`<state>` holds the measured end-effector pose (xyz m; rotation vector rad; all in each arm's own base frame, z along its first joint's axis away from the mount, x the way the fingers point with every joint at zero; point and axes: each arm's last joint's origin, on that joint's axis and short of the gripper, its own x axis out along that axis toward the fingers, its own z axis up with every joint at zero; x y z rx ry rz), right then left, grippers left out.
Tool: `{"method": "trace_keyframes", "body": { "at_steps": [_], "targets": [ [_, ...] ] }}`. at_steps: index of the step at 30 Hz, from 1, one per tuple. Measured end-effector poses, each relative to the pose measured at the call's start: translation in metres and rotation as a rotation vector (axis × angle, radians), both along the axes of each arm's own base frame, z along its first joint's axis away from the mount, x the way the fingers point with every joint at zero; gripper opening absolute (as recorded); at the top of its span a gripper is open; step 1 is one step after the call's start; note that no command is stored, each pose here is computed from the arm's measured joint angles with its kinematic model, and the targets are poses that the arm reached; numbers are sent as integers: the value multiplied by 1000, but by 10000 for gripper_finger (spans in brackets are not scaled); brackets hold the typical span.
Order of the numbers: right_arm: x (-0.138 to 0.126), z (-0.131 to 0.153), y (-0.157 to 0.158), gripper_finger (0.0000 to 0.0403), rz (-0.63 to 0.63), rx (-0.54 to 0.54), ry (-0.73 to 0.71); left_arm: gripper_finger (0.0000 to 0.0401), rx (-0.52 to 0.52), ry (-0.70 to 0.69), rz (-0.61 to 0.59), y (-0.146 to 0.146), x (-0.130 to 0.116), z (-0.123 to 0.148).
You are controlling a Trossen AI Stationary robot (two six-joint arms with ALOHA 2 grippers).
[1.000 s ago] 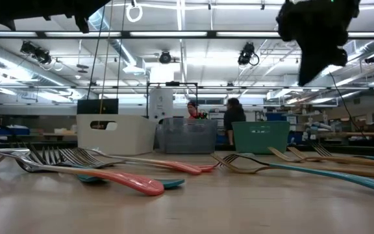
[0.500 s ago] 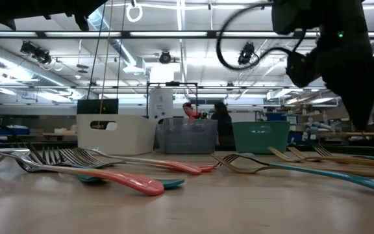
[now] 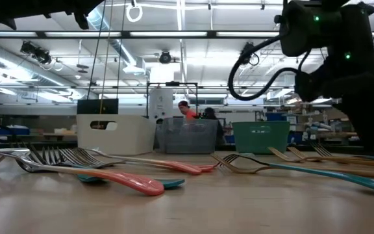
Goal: Sort silverware by color (type)
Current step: Put the gold fork into the black bin
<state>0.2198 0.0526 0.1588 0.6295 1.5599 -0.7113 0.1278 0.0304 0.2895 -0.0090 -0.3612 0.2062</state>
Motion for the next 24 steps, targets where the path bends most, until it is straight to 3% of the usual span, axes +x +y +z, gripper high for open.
{"method": "trace_keyframes", "body": {
  "at_steps": [15, 24],
  "targets": [
    [-11, -25, -7, 119, -66, 14, -42, 70, 0, 0, 0, 0, 0, 0],
    [-10, -27, -13, 26, -41, 41, -41, 70, -1, 0, 0, 0, 0, 0]
  ]
}}
